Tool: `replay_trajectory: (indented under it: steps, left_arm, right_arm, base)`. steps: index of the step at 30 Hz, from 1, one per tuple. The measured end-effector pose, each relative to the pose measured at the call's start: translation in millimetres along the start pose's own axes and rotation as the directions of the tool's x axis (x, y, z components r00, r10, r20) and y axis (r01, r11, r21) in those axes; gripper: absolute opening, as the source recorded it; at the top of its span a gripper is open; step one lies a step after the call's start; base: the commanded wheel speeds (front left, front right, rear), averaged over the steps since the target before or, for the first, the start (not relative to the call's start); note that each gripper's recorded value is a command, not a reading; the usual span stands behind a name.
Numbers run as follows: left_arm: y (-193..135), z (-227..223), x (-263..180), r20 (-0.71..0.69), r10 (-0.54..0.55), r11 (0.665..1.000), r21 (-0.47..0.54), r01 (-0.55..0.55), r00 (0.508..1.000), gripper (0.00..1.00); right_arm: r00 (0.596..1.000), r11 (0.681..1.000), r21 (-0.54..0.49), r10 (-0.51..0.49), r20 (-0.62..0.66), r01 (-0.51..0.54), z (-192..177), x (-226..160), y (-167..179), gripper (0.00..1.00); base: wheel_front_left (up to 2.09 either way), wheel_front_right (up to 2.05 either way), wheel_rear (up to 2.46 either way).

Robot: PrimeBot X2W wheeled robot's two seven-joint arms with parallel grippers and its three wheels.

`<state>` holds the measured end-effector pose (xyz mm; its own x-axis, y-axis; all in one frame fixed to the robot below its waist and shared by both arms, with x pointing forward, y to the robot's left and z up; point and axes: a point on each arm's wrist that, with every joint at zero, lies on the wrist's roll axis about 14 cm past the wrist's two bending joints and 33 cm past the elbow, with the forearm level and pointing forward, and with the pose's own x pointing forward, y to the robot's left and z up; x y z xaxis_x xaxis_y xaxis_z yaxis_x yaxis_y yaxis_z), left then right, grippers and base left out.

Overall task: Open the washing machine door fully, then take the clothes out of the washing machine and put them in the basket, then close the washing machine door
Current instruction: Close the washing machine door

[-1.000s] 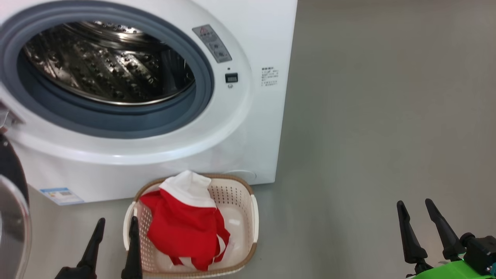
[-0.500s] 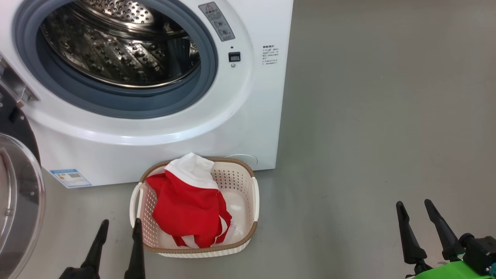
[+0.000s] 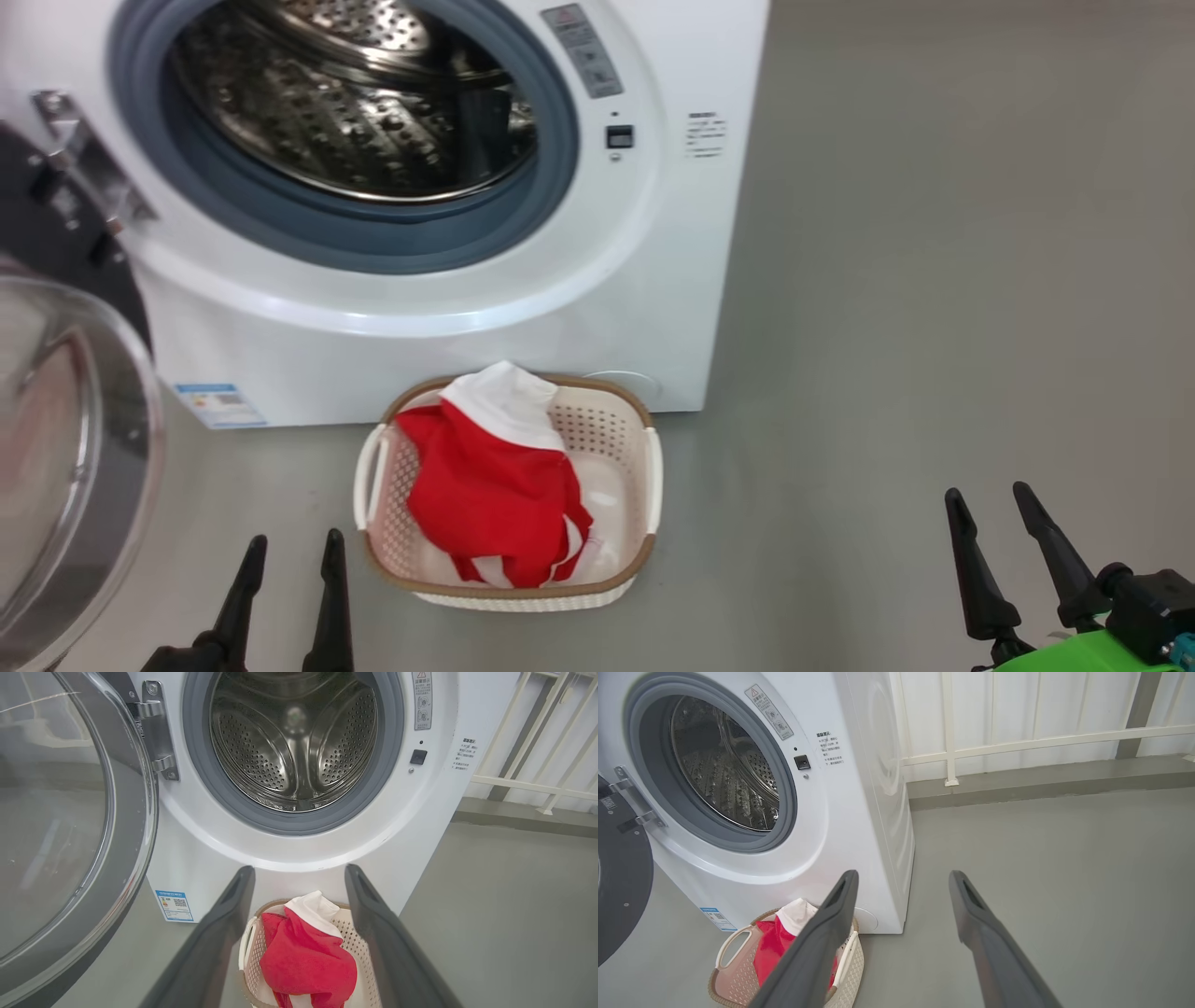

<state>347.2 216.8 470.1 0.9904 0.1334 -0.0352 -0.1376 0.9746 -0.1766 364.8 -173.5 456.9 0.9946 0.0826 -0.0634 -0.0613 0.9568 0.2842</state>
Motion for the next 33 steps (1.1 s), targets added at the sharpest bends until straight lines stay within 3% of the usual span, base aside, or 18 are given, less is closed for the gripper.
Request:
replay_trajectory:
  steps: [10, 15, 20, 26, 33]
  left_arm:
    - [37, 0, -30, -0.002, 0.148, 0.988, -0.036, -0.148, 0.989, 1.0]
    - [60, -4, -56, -0.016, 0.243, 0.969, -0.041, -0.244, 0.97, 1.0]
    - [82, -2, -82, -0.011, 0.348, 0.935, -0.067, -0.348, 0.937, 1.0]
    - [109, 4, -113, 0.002, 0.488, 0.868, -0.105, -0.485, 0.873, 1.0]
    - [119, 6, -130, 0.0, 0.554, 0.825, -0.128, -0.55, 0.832, 1.0]
  right_arm:
    - [0.983, 0.984, -0.024, 0.175, -0.061, -0.176, -16, 21, 47, 1.0]
    - [0.959, 0.961, -0.034, 0.271, -0.084, -0.274, -22, 34, 75, 1.0]
    - [0.916, 0.92, -0.034, 0.383, -0.12, -0.39, -34, 40, 112, 1.0]
    - [0.827, 0.836, -0.021, 0.539, -0.159, -0.549, -48, 44, 167, 1.0]
    - [0.765, 0.778, 0.007, 0.619, -0.179, -0.628, -57, 46, 198, 1.0]
  base:
    - [0.0, 0.0, 0.0]
    - [0.0, 0.0, 0.0]
    - [0.0, 0.0, 0.0]
    - [0.0, 0.0, 0.0]
    - [0.0, 0.0, 0.0]
